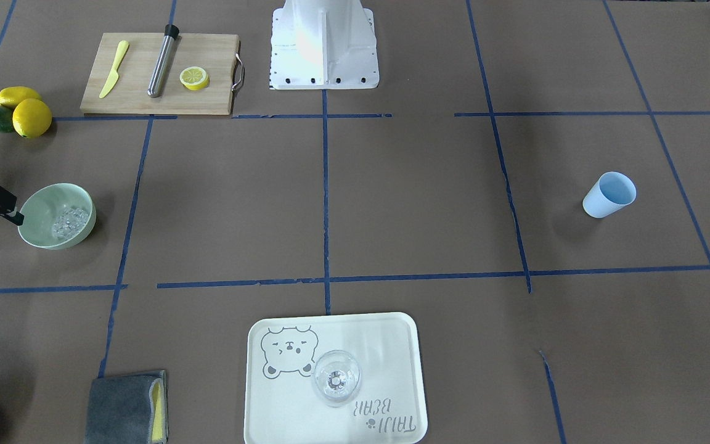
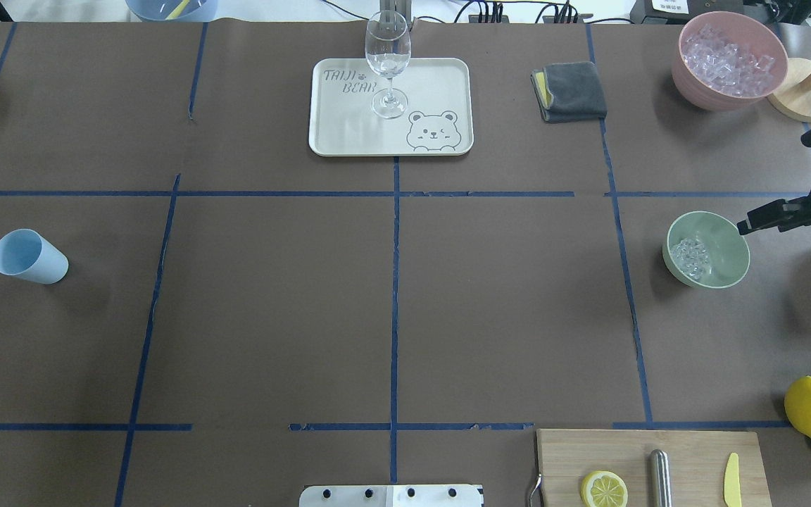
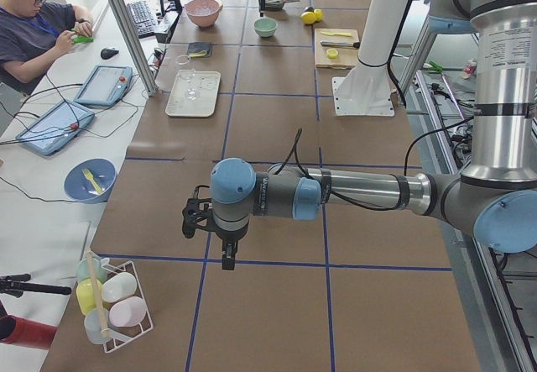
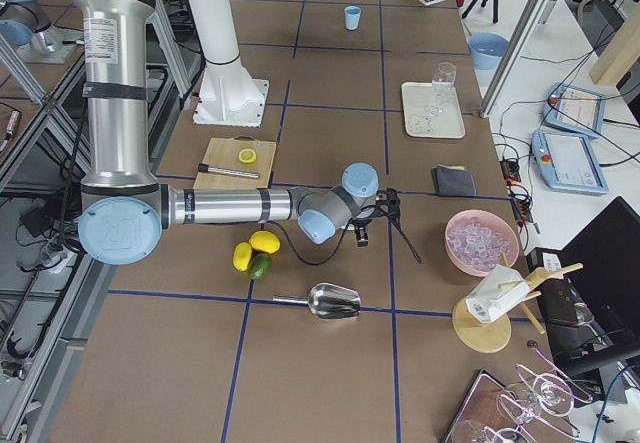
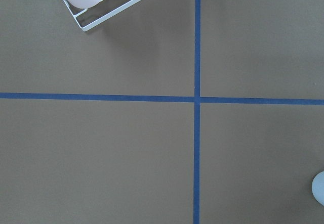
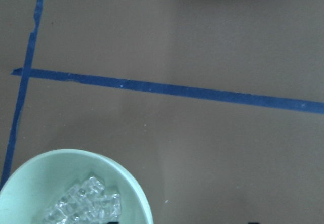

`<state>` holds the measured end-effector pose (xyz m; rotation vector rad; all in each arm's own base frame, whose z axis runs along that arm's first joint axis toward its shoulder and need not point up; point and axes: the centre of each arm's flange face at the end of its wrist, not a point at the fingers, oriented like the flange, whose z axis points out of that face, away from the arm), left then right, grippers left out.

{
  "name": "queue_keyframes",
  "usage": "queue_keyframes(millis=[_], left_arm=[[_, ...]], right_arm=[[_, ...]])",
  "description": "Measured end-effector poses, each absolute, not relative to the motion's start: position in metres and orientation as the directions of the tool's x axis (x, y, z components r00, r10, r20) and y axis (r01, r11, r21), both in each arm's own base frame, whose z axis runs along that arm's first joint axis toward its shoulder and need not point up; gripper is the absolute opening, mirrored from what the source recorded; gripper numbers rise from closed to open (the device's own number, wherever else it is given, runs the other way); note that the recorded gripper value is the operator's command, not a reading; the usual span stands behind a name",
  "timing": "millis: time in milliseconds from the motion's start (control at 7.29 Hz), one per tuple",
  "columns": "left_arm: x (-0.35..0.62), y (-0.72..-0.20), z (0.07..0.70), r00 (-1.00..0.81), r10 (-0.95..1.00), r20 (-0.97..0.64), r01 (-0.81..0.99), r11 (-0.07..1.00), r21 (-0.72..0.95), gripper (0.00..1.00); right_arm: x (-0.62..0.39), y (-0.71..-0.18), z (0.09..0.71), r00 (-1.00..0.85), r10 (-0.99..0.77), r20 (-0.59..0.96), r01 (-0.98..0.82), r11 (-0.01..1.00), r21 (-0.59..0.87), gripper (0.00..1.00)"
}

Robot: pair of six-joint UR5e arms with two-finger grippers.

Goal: Pour ice into bowl

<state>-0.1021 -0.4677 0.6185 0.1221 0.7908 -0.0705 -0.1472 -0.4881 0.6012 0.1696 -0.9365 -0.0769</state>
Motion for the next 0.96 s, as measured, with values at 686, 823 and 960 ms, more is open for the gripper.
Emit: queue_keyframes(millis=[686,823,960], left_arm=[[-0.100,-0.469,0.617,0.693,-0.011,-0.721,0.104,0.991,0.085,1.00],[-0.100,-0.468,0.617,0.688,-0.010,-0.726,0.104,0.991,0.084,1.00],[-0.099,-0.469,0.617,0.686,-0.009,-0.728,0.103,0.991,0.084,1.00]], right_arm=[[0.037,-0.486,0.654,0.698,-0.146,0.702,0.013,0.982,0.191,1.00],[0.057,-0.482,0.650,0.710,-0.116,0.695,0.013,0.988,0.151,1.00],[0.067,-0.477,0.643,0.730,-0.090,0.677,0.011,0.993,0.119,1.00]])
